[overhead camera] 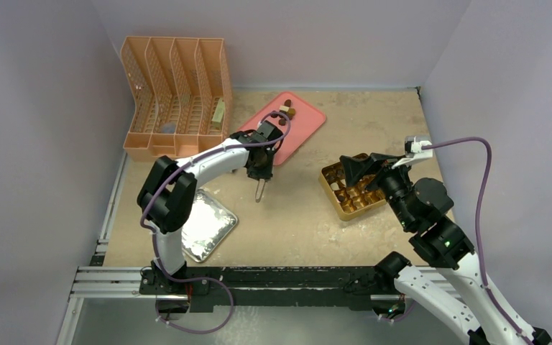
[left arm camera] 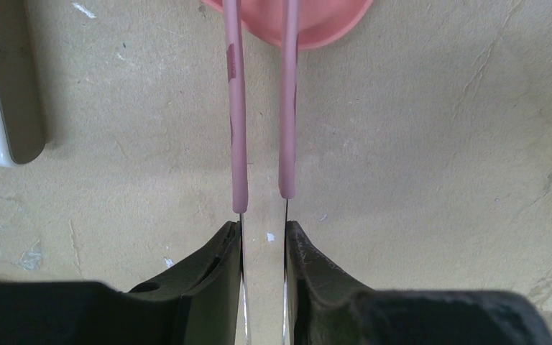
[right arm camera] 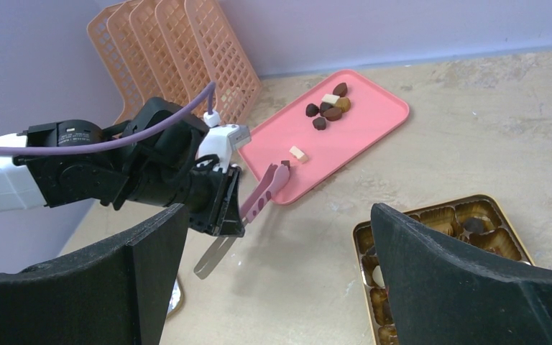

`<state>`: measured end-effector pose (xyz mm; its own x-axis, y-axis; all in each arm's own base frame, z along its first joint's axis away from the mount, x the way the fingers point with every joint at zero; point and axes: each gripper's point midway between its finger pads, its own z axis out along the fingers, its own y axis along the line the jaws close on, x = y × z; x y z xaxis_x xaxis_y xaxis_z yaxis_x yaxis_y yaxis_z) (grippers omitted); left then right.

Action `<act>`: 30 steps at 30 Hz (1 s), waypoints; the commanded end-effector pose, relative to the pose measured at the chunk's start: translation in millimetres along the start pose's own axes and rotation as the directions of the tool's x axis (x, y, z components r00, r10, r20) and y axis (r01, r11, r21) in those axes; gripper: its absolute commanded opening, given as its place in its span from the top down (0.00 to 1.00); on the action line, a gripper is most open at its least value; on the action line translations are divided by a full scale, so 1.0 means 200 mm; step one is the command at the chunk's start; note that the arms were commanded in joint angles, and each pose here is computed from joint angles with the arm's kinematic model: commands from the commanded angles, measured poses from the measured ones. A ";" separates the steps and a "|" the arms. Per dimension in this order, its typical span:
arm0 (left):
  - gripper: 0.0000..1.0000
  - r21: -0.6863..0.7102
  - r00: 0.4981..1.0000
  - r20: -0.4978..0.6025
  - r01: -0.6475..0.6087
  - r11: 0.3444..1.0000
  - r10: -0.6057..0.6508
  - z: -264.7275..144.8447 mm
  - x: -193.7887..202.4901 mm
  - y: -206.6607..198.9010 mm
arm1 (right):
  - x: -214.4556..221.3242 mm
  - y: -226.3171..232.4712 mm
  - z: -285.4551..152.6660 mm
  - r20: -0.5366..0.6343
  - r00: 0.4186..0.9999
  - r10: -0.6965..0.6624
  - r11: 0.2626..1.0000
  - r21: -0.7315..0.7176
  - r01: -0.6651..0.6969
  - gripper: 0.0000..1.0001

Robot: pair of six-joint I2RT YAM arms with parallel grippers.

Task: Pack the chocolate
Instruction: Place the fake chocolate in the packing box.

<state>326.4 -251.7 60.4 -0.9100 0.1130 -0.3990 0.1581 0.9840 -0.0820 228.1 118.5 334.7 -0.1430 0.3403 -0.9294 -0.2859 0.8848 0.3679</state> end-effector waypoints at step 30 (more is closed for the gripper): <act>0.79 0.512 0.975 0.212 -0.168 0.842 0.066 -0.64 -0.11 -0.56 | -0.13 0.04 -0.02 0.068 0.998 0.006 1.000 -0.025 -0.004 0.01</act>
<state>293.9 -315.7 170.2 -0.8344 0.1077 -0.5405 0.3709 0.8351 -0.4062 228.3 118.6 334.4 -0.1436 0.3390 -0.9298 -0.2857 0.8853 0.3669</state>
